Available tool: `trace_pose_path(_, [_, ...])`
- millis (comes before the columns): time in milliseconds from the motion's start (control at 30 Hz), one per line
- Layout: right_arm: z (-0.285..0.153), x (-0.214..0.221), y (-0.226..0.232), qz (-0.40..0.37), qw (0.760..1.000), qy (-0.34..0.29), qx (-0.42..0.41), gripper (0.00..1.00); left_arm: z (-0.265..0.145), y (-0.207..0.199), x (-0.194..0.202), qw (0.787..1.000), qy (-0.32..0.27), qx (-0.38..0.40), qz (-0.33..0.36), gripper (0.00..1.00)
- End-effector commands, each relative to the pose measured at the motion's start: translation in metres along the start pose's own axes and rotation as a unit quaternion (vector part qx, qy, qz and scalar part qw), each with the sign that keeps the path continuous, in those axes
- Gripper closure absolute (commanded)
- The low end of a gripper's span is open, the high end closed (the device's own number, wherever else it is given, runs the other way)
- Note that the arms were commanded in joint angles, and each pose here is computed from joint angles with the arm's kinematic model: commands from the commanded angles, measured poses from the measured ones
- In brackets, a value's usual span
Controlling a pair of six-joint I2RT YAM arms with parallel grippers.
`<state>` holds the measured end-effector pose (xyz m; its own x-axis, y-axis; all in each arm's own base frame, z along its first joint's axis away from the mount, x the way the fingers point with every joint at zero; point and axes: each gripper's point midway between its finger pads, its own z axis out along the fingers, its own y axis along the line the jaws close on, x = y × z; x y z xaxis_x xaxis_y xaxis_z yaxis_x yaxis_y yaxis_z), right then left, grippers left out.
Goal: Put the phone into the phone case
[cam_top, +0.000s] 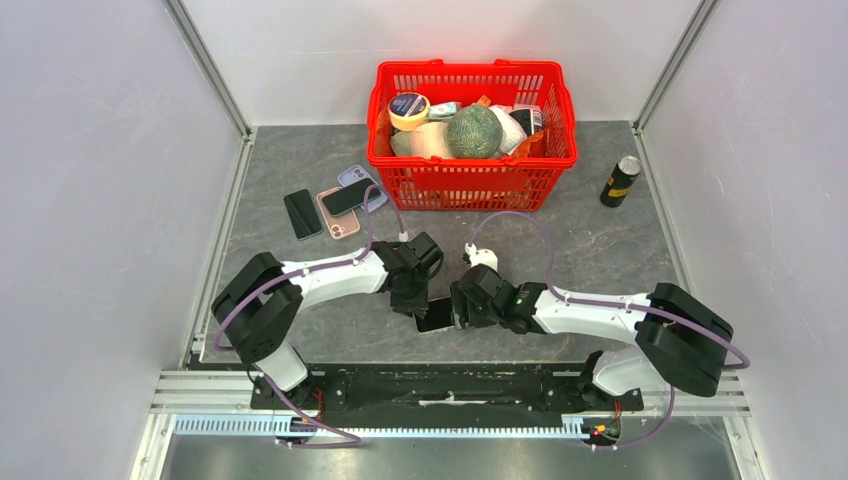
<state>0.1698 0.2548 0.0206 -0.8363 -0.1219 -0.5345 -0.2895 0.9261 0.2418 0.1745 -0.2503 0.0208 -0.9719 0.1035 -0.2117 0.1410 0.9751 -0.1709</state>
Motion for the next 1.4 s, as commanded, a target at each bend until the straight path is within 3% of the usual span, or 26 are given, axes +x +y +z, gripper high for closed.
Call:
trace_pose_path(0, [-0.005, 0.075, 0.007, -0.020, 0.987, 0.154, -0.051, 0.24, 0.020, 0.002, -0.015, 0.999, -0.034, -0.022, 0.021, 0.65])
trace_pose_path(333, [0.012, 0.099, 0.001, -0.073, 0.980, 0.187, 0.021, 0.27, 0.021, 0.000, -0.020, 0.999, -0.032, -0.027, 0.026, 0.65])
trace_pose_path(467, [0.015, 0.103, 0.001, -0.058, 0.981, 0.185, 0.028, 0.28, 0.019, 0.001, -0.021, 0.999, -0.033, -0.029, 0.025, 0.65])
trace_pose_path(733, [-0.004, 0.065, -0.011, 0.015, 0.991, 0.135, 0.016, 0.37, 0.015, 0.005, -0.019, 0.999, -0.037, -0.027, 0.022, 0.65])
trace_pose_path(933, [-0.019, 0.032, -0.019, 0.082, 0.991, 0.101, -0.024, 0.37, 0.014, 0.006, -0.017, 0.999, -0.035, -0.027, 0.021, 0.65])
trace_pose_path(1200, [-0.021, 0.010, -0.028, 0.107, 0.992, 0.066, -0.018, 0.50, 0.006, 0.003, -0.018, 0.999, -0.042, -0.011, 0.015, 0.65])
trace_pose_path(1367, [-0.023, -0.002, -0.027, 0.102, 0.993, 0.052, -0.022, 0.51, 0.002, -0.004, -0.013, 0.999, -0.039, 0.017, 0.010, 0.63])
